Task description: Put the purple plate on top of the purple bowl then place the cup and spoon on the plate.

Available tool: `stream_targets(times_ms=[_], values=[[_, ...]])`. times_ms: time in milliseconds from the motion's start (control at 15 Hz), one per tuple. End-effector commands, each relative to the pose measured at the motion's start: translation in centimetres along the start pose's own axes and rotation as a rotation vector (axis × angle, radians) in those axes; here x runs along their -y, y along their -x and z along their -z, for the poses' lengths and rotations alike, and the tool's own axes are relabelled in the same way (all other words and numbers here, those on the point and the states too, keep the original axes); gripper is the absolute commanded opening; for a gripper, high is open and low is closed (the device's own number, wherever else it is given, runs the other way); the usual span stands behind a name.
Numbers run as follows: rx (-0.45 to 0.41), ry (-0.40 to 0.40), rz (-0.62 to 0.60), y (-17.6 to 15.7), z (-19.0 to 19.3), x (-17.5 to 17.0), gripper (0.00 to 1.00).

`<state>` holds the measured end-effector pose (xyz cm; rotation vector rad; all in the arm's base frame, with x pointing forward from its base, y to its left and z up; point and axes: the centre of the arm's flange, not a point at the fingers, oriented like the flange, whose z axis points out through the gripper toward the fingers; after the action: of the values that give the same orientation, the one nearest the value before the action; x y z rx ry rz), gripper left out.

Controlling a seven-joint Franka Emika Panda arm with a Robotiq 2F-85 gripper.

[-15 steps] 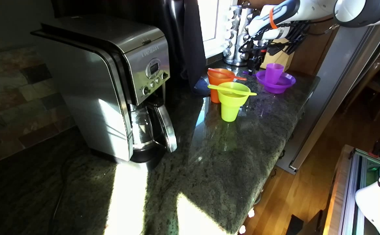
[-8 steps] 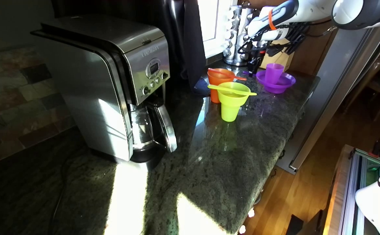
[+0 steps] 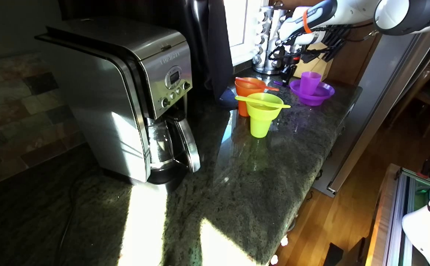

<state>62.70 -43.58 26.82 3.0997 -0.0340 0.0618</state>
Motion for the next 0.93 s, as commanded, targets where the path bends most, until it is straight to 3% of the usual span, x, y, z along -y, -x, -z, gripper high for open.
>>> stream_targets(times_ms=[0, 333, 867], values=[[0.007, -0.013, 0.003, -0.1, 0.7, -0.6, 0.04], [-0.060, 0.031, 0.019, 0.7, 4.9, -0.6, 0.04], [-0.096, 0.064, 0.125, 2.5, 10.8, 0.6, 0.04]])
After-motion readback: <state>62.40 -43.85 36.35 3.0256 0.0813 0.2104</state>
